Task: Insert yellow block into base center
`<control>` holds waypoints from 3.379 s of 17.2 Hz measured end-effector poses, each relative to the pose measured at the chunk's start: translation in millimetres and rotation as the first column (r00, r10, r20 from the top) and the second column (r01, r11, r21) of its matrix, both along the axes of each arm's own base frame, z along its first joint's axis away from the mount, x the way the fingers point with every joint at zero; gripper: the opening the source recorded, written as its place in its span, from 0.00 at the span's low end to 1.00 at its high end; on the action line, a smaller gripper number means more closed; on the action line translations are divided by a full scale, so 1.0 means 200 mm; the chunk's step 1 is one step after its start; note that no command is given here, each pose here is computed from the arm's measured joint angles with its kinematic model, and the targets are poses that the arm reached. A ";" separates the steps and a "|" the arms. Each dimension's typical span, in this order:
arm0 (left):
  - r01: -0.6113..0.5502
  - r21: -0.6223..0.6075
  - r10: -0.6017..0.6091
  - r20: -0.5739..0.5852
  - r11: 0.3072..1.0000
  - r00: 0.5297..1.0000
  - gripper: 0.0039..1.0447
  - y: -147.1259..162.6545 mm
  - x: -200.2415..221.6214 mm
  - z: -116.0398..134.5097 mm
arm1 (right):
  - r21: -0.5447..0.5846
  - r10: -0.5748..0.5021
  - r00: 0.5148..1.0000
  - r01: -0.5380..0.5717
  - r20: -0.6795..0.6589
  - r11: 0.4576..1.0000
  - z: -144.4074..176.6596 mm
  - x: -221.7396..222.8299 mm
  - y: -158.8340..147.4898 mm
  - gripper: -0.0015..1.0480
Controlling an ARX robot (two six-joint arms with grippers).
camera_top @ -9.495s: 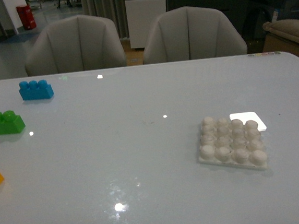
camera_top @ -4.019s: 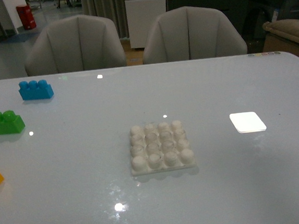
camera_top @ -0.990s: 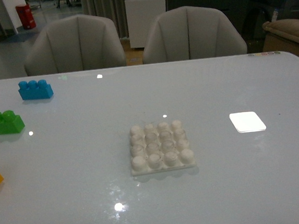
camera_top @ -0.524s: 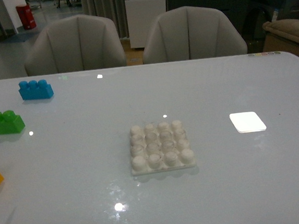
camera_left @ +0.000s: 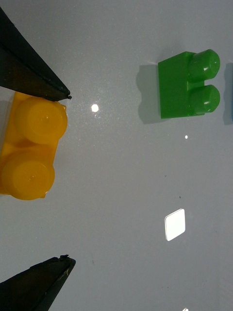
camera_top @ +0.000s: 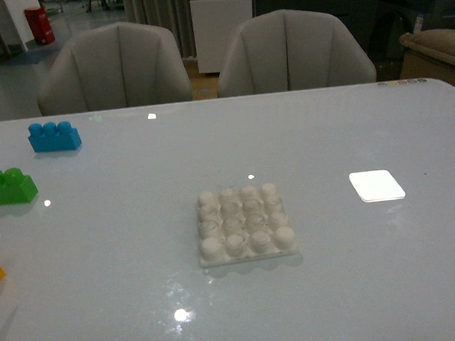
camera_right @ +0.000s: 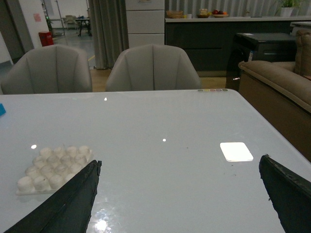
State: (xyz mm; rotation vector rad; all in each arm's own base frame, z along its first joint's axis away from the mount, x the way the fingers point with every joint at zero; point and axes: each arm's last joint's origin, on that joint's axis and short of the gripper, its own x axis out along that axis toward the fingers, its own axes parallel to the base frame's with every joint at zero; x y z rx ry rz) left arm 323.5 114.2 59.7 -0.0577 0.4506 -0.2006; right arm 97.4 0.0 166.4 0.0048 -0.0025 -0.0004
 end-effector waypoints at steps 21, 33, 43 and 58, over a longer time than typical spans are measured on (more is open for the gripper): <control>-0.009 0.065 0.005 0.065 0.998 0.998 0.79 0.00 0.03 -0.17 | 0.000 0.000 1.000 0.000 0.000 1.000 0.00 0.00 0.00 0.94; -0.057 -0.018 0.059 0.141 0.998 0.988 0.56 -0.47 -0.01 0.13 | 0.000 0.000 1.000 0.000 0.000 1.000 0.00 0.00 0.00 0.94; -0.056 -0.036 0.056 0.013 0.998 0.998 0.56 -1.67 0.01 0.12 | 0.000 0.000 1.000 0.000 0.000 1.000 0.00 0.00 0.00 0.94; -0.289 -0.002 0.289 0.044 0.957 0.956 0.56 -1.89 0.16 0.00 | 0.000 0.000 1.000 0.000 0.000 1.000 0.00 0.00 0.00 0.94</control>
